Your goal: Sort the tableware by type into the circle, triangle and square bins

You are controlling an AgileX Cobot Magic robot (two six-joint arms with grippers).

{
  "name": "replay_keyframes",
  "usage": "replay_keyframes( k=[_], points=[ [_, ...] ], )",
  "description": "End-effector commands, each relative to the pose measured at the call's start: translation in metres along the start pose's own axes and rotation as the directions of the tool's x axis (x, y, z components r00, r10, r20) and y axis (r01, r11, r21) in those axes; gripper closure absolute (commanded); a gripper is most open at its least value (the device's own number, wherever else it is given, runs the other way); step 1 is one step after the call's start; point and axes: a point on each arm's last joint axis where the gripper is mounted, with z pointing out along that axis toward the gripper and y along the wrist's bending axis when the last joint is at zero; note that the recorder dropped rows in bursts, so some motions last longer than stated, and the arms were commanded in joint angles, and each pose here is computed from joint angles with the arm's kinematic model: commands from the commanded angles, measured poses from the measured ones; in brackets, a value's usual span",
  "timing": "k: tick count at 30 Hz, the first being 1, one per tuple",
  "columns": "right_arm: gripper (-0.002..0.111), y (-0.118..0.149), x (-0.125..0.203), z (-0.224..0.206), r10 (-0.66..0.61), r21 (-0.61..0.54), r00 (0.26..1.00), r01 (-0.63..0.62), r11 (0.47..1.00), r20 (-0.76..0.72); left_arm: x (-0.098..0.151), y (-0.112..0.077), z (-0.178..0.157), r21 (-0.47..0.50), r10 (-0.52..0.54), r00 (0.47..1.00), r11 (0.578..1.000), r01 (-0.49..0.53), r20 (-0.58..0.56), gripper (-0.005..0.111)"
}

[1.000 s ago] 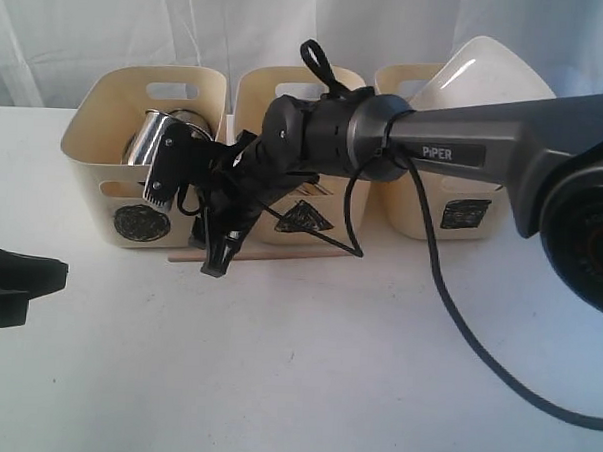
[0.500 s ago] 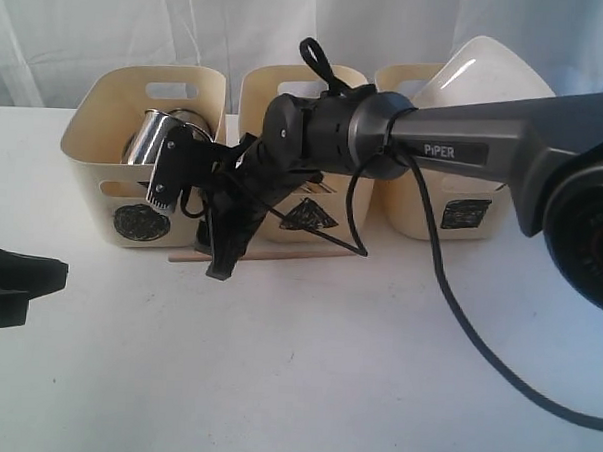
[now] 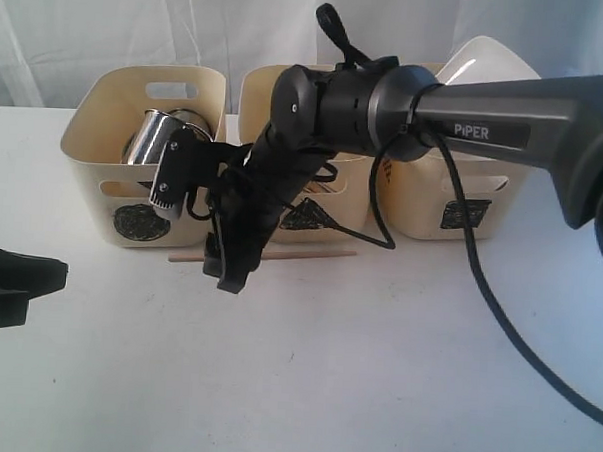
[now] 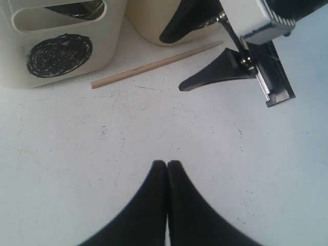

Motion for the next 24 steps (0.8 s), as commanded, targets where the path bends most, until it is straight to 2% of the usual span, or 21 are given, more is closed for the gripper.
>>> replay_keyframes(
  k=[1, 6, 15, 24],
  points=[
    [0.051, 0.012, -0.008, 0.0, -0.042, -0.032, 0.999, 0.042, 0.999, -0.006, 0.001, -0.001, -0.001, 0.007, -0.009, 1.0, 1.0, 0.009, 0.003, 0.107],
    [0.051, 0.014, -0.016, 0.007, -0.071, 0.022, 0.997, 0.07, 0.997, 0.025, 0.001, -0.001, -0.001, 0.007, -0.009, 1.0, 1.0, 0.009, 0.003, 0.107],
    [0.051, 0.015, 0.001, 0.04, -0.091, -0.001, 0.995, 0.091, 0.996, -0.047, 0.001, -0.001, -0.001, 0.007, -0.009, 1.0, 1.0, 0.009, 0.003, 0.107],
    [0.051, 0.009, 0.002, 0.054, -0.068, 0.074, 0.998, 0.069, 0.995, -0.02, 0.001, -0.001, -0.001, 0.007, -0.009, 1.0, 1.0, 0.009, 0.003, 0.107]
  ],
)
